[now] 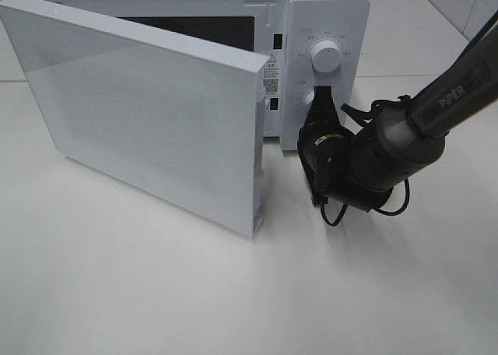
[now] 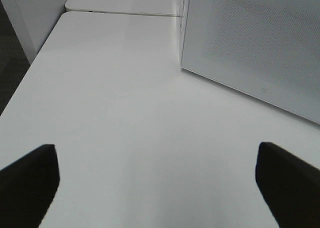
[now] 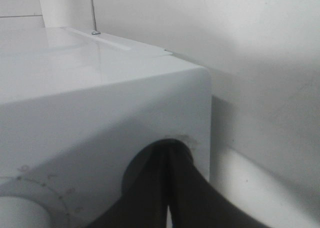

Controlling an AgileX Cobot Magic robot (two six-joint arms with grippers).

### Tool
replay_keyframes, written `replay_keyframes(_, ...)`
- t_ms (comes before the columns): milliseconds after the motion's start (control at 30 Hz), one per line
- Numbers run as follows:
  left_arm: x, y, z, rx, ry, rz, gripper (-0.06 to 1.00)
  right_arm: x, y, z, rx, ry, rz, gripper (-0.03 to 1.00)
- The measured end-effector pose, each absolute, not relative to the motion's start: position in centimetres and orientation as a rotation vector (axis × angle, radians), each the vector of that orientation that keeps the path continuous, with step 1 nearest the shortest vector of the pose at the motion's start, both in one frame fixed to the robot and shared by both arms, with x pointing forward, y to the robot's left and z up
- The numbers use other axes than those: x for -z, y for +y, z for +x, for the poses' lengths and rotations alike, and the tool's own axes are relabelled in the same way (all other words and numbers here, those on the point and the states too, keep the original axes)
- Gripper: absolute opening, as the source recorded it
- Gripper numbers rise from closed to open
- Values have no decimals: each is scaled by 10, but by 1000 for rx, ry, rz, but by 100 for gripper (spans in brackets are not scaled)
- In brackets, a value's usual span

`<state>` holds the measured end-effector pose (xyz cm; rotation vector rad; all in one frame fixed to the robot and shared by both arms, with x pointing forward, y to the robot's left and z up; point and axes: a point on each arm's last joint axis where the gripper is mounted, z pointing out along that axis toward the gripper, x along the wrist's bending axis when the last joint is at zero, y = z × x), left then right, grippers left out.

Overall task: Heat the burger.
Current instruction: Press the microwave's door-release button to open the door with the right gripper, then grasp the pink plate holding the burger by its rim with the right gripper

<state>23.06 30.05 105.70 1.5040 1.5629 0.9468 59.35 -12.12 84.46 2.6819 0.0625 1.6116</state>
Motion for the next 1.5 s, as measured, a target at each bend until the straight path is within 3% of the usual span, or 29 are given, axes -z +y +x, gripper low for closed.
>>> replay_keyframes(767, -1057, 300, 231, -947, 1563, 1504, 99, -853, -132, 585, -1639, 138, 2739, 1)
replay_keyframes(1500, -1057, 301, 231, -948, 1563, 1504, 99, -872, -140, 541, -1516, 504, 2844, 1)
